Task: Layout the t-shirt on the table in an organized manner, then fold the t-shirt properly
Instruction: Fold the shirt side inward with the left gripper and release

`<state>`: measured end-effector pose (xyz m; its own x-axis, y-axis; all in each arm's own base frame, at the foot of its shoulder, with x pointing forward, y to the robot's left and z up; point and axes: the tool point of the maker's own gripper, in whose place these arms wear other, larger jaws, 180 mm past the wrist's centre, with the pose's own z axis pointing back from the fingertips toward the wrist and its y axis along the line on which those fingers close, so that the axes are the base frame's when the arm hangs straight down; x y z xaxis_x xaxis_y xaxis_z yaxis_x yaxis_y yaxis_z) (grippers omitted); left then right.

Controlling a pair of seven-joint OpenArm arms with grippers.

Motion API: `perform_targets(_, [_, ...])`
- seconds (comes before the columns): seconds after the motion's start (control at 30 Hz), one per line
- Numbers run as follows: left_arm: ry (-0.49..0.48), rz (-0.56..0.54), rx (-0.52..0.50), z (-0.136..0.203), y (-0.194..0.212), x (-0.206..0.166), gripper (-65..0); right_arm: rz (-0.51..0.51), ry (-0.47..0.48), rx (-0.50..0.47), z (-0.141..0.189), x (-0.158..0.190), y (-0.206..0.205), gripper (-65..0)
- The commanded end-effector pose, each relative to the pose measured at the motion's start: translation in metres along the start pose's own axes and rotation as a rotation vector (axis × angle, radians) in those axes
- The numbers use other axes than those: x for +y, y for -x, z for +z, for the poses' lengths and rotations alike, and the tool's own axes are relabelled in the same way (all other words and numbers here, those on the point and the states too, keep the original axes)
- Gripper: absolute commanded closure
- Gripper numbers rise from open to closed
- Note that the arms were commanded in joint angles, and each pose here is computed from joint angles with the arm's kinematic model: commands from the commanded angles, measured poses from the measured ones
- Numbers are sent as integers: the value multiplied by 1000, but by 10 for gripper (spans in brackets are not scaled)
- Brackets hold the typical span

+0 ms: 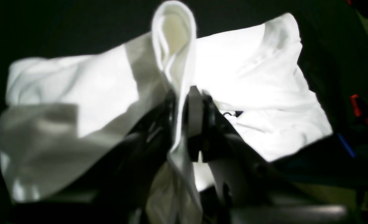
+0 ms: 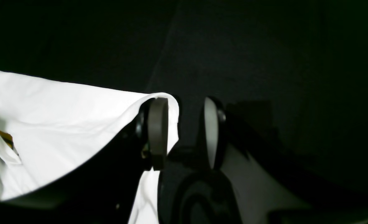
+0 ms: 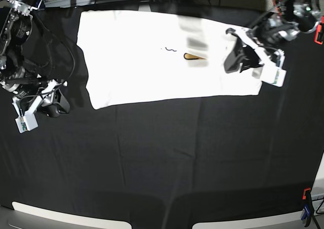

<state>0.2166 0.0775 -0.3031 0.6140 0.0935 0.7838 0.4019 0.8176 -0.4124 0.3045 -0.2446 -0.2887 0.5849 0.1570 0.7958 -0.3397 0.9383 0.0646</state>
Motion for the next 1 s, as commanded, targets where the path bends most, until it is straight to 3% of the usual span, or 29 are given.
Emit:
perform_targets(0.0, [1, -6, -35, -2, -10, -4, 0, 27, -2, -57, 5, -1, -18, -195])
perform_targets(0.13, [-19, -51, -40, -10, -9, -9, 0, 27, -2, -56, 5, -1, -18, -195])
perform_targets(0.17, [-14, -56, -46, -12, -9, -12, -37, 27, -2, -56, 5, -1, -18, -195])
perform_targets(0.27, [3, -57, -82, -13, -15, -17, -247, 27, -2, -56, 5, -1, -18, -195])
perform_targets(0.3, [7, -58, -87, -13, -16, -17, -263, 27, -1, -56, 5, -1, -18, -195])
perform_targets(0.43, [59, -109, -85, -12, -15, -27, -263, 27, -2, -56, 5, -1, -18, -195])
perform_targets(0.57, [41, -124, -76, -12, -14, -23, -263, 27, -1, -56, 5, -1, -18, -195])
perform_targets(0.8, [-130, -317, -35, -11, -10, 7, -263, 27, -1, -16, 5, -1, -11, -195])
perform_targets(0.97, [-235, -375, -140, -5, -33, 23, -263, 27, 0, 22, 5, -2, -4, -195])
